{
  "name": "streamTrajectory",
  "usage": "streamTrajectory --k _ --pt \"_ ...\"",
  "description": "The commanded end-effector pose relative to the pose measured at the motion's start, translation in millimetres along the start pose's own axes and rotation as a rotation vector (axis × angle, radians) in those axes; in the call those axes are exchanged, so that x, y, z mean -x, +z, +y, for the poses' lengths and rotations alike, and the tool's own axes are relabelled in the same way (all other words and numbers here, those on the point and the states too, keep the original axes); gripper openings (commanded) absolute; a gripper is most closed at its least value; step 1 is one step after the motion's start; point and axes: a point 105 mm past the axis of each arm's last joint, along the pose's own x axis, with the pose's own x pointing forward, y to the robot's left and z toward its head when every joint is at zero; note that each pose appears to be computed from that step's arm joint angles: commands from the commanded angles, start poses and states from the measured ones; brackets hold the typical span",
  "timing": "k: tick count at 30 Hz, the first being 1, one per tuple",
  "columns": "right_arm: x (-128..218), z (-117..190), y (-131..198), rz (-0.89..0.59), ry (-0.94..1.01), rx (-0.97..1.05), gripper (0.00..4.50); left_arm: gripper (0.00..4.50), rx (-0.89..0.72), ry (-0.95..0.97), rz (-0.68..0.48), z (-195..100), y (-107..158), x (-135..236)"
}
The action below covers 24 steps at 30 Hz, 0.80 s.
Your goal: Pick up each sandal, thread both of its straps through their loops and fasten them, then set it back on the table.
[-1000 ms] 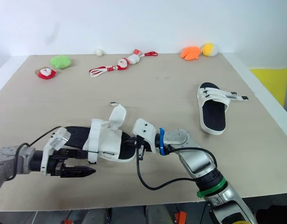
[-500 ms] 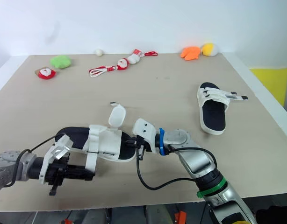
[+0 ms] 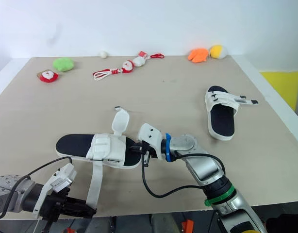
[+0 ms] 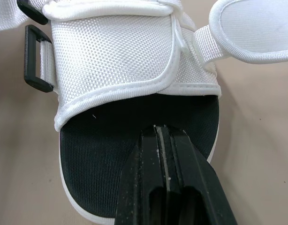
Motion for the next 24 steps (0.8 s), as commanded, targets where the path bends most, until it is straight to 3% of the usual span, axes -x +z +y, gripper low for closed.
streamTrajectory --k 1,7,8,12,19,22,24 --pt "-2.7 4.5 -5.1 0.018 0.024 -0.014 0.00 1.37 -0.099 0.081 -0.019 6.2 9.1 5.6" --pt "-2.3 5.5 -5.5 0.017 0.028 -0.015 0.00 4.18 -0.218 0.228 -0.027 12.9 6.0 21.0" --pt "-2.2 5.7 -6.1 0.018 0.030 -0.015 0.00 4.43 -0.257 0.256 0.005 14.5 1.6 23.5" --pt "-3.4 8.3 -7.7 0.019 0.048 -0.016 0.00 4.43 -0.488 0.382 0.078 27.4 -3.2 33.9" --pt "-4.6 10.2 -8.0 0.021 0.079 -0.005 0.00 4.43 -1.175 0.567 0.129 42.9 10.9 61.0" --pt "-4.9 9.9 -8.0 0.021 0.083 -0.002 0.00 4.43 -1.400 0.592 0.137 46.6 10.4 69.2" --pt "-5.1 10.1 -7.6 0.020 0.087 -0.001 0.00 4.43 -1.556 0.601 0.078 40.4 13.0 69.6"
